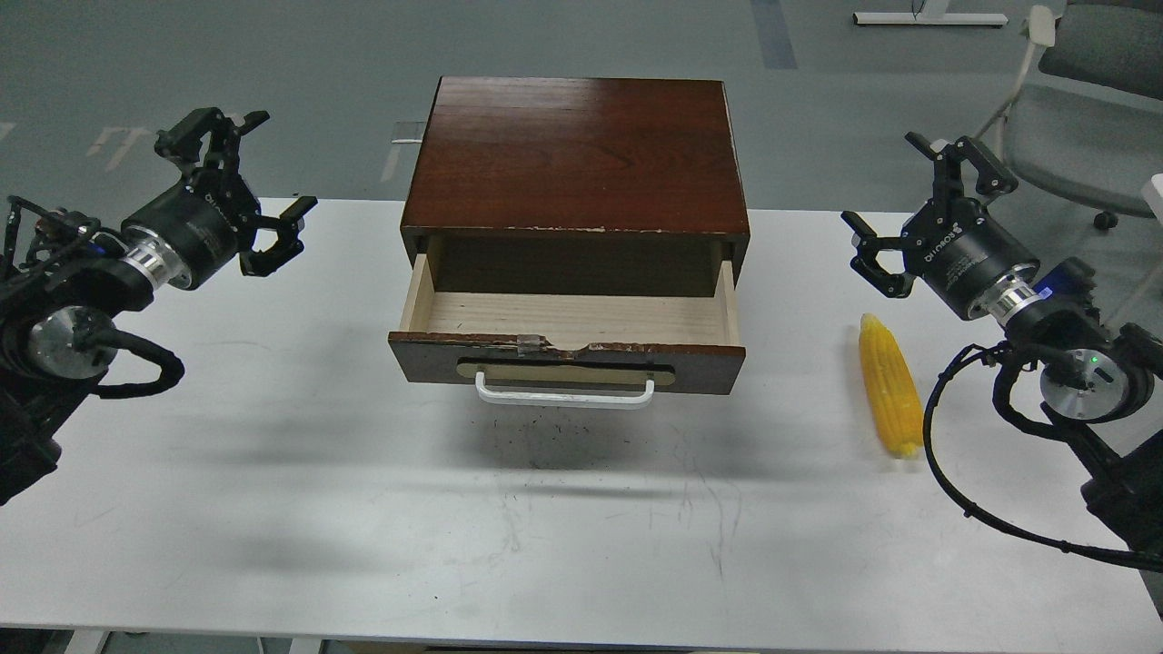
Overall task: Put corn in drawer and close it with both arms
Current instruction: 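Move the right gripper toward the yellow corn cob beside the box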
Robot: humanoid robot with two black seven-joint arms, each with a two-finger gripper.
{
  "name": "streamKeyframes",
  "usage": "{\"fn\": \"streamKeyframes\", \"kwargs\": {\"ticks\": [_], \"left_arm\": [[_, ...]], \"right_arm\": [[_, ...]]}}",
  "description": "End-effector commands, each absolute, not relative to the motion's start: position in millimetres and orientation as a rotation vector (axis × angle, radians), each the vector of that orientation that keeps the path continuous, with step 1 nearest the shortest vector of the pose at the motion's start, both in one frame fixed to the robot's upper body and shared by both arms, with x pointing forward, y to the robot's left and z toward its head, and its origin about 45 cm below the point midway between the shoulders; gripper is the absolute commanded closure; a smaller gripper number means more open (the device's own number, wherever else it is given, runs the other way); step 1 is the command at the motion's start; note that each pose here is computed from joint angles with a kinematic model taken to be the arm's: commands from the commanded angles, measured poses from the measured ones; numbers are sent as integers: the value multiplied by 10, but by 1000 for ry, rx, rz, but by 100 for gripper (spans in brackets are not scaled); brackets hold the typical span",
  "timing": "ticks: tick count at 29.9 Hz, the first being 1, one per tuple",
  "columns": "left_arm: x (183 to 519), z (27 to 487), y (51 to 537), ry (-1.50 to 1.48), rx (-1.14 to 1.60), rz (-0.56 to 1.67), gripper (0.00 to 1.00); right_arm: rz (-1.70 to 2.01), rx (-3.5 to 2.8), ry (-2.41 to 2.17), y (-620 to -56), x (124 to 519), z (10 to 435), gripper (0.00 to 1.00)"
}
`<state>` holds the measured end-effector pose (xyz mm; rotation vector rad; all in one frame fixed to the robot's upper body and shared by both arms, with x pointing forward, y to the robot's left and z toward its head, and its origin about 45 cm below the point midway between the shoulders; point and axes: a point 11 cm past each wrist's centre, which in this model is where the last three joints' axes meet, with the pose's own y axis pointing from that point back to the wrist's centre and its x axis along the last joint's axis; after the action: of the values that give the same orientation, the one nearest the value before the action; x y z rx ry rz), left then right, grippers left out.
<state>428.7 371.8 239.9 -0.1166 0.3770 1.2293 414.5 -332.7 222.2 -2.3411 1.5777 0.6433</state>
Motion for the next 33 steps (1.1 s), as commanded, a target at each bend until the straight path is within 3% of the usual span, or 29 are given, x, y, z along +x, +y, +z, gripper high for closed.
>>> {"fn": "streamKeyframes", "kwargs": {"ticks": [1, 33], "left_arm": [[4252, 2343, 3711, 389, -130, 1225, 0], [4275, 2505, 3590, 344, -158, 1130, 0]], "right_arm": [[643, -2340, 1580, -3334, 4144, 2218, 0], [538, -2363, 1543, -3286, 4331, 2560, 0]]}}
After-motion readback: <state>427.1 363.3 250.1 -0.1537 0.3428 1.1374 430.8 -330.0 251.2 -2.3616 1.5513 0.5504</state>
